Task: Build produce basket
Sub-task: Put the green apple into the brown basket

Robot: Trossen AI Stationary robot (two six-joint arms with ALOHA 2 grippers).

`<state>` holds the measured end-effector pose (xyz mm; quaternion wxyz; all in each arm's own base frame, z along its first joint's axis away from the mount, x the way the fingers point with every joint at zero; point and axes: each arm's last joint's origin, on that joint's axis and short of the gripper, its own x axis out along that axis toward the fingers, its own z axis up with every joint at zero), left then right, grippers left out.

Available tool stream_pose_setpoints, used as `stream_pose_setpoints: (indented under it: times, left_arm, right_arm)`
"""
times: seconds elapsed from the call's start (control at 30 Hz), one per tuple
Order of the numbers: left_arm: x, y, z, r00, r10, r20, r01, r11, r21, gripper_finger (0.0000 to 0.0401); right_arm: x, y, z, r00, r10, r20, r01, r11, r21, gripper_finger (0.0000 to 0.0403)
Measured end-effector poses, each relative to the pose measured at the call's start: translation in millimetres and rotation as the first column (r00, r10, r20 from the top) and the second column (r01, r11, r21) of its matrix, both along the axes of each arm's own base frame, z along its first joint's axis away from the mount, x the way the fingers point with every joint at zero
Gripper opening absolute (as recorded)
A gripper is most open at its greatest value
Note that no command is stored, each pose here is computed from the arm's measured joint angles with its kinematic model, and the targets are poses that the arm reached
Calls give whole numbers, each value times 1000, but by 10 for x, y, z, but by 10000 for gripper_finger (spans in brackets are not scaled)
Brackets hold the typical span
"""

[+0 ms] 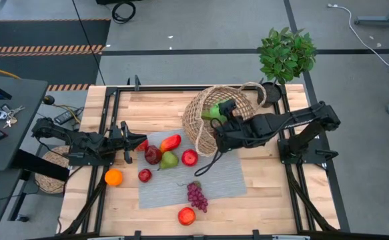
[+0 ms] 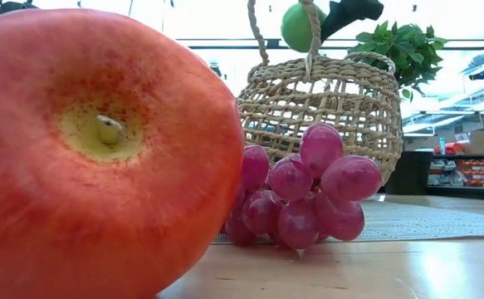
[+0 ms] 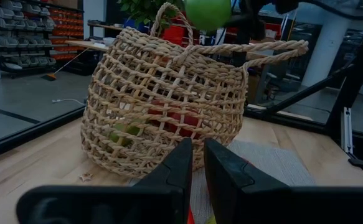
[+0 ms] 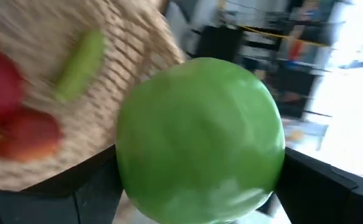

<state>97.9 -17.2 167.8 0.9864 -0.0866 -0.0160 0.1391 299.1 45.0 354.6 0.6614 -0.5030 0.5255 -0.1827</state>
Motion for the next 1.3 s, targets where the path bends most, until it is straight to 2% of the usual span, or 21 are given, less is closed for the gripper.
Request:
stream_pose_setpoints:
  times: [0.07,0.17,0.37,0.53,0.7,0.83,0.93,1.0,1.03,1.1,1.3]
  left_arm:
    - [0,0,0,1000,0,0,0,1000,0,48]
    - [0,0,0,1000,0,0,0,1000,0,48]
    - [0,0,0,1000,0,0,0,1000,0,48]
    - [0,0,0,1000,0,0,0,1000,0,48]
    - [0,0,0,1000,0,0,0,1000,0,48]
    - [0,0,-1,1000,0,0,0,1000,0,48]
    - [0,0,-1,1000,0,0,0,1000,0,48]
    - [0,0,-1,1000,0,0,0,1000,0,48]
    - [0,0,0,1000,0,0,0,1000,0,48]
    - [0,0,0,1000,1,0,-1,1000,0,48]
    - [0,0,0,1000,0,0,0,1000,0,48]
  right_arm:
    - [-8,-71,2,998,-40,47,34,991,133,362]
    - [-40,-186,25,989,-117,95,83,950,303,362]
    - [-69,-344,46,958,-253,135,147,838,526,362]
    - [-62,-464,24,909,-396,127,210,701,681,362]
    - [-83,-575,5,819,-568,84,290,536,793,362]
    - [-121,-680,-11,710,-704,21,357,386,851,362]
    - [-160,-768,-23,568,-823,-20,408,260,875,362]
    - [-194,-816,-31,450,-892,-49,435,171,884,362]
    - [-205,-838,-33,405,-913,-57,440,139,887,362]
    - [-212,-876,-34,353,-933,-66,438,103,893,362]
    - [-199,-898,-32,256,-959,-124,396,-13,918,363]
